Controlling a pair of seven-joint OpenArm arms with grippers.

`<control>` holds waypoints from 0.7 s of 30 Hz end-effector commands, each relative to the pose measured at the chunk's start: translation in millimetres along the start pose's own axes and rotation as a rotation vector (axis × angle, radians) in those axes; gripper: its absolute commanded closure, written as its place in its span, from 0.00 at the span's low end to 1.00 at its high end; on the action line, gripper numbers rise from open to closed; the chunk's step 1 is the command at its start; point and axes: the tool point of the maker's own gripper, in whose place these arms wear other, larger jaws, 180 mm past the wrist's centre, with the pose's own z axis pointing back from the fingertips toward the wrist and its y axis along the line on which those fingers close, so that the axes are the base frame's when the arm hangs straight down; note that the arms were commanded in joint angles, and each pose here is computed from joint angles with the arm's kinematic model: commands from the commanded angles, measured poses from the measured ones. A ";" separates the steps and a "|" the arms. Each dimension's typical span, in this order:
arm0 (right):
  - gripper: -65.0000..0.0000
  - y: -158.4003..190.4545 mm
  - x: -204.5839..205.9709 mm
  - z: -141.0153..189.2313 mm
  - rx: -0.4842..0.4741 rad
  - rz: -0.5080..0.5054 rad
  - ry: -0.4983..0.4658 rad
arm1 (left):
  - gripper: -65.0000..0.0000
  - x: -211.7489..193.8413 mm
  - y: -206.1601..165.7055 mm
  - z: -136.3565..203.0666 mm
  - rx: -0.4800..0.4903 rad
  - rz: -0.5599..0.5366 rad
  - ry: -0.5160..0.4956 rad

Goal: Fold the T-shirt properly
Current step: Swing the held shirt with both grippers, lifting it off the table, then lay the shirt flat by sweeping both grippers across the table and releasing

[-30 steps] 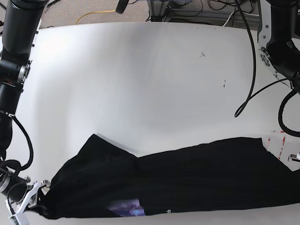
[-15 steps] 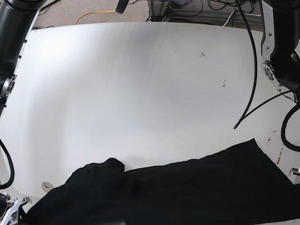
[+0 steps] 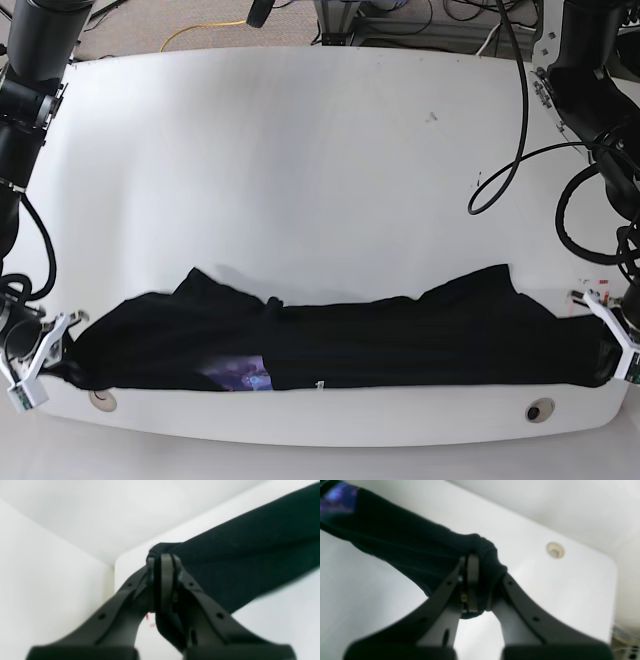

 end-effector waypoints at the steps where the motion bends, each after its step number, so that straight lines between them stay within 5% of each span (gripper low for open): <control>1: 1.00 -0.8 6.9 16.4 -0.020 0.003 -0.071 | 1.00 1.4 -0.2 3.7 0.003 -0.005 -0.020; 21: 1.00 77.7 -156.1 35.8 0.042 -0.202 0.164 | 1.00 -164.2 -74.6 45.3 -0.171 0.044 0.390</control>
